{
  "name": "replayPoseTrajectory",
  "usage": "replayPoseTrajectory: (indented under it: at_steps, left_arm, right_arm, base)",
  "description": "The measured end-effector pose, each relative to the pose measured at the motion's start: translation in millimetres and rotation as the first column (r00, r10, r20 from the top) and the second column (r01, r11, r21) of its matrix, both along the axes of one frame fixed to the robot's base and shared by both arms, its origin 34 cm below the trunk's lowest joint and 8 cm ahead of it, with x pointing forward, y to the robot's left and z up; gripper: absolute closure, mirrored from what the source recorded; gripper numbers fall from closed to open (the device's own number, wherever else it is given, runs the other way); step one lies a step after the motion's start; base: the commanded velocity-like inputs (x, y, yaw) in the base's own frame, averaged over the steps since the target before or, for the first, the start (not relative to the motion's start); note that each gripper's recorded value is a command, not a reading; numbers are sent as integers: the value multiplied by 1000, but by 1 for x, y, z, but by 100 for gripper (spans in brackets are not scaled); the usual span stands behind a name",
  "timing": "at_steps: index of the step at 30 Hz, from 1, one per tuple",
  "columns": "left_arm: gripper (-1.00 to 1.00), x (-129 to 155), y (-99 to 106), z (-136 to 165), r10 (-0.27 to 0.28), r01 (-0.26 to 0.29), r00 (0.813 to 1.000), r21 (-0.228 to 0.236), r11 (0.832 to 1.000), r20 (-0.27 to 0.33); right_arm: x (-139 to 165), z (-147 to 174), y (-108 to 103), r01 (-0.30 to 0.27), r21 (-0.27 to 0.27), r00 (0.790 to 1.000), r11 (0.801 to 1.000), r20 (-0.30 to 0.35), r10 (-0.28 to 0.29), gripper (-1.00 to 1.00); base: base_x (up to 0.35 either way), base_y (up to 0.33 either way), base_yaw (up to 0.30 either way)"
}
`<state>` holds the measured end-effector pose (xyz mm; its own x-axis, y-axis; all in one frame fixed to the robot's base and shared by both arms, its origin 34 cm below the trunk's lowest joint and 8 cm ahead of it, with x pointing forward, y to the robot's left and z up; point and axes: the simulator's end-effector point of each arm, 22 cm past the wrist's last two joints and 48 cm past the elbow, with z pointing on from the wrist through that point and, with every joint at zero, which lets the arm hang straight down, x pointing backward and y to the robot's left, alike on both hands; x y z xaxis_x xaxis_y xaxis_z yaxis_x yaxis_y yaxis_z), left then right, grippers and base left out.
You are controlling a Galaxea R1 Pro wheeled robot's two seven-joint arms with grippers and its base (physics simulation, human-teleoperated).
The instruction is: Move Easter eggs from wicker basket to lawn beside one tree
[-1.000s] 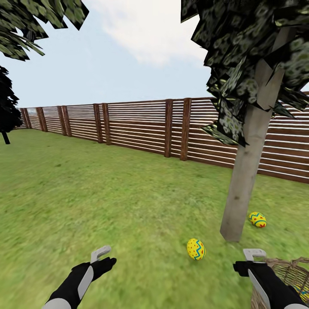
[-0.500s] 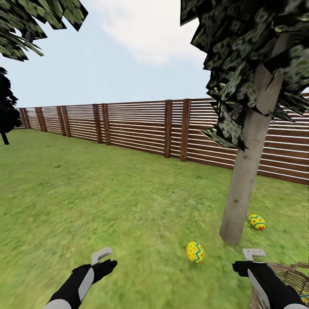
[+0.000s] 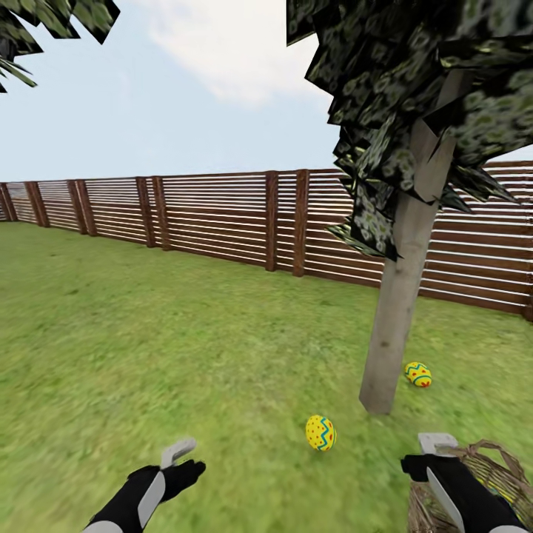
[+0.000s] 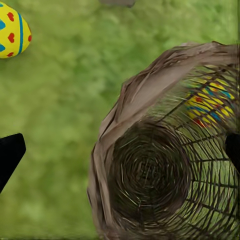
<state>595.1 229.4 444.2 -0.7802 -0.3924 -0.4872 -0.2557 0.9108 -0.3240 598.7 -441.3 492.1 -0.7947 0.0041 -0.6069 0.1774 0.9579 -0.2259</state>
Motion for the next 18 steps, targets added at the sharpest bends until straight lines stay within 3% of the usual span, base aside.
replayPoseTrajectory:
  at_steps: [5, 10, 18]
  left_arm:
    - [-100, -18, 17, -10, 3, -2, 998, 15, 1000, -60]
    - [-100, -40, 20, -20, 1, 0, 992, 10, 1000, -129]
    - [-100, -69, 23, -27, -4, 5, 978, 5, 1000, -211]
  right_arm:
    - [-7, -1, -3, 8, 3, 1000, 1000, -31, -7, -100]
    - [-37, -26, 0, 33, 71, 993, 997, -113, -24, -100]
    - [-55, -32, 9, 30, 127, 985, 991, -172, -7, -100]
  base:
    - [0, 0, -237]
    - [0, 0, -237]
    - [0, 0, -236]
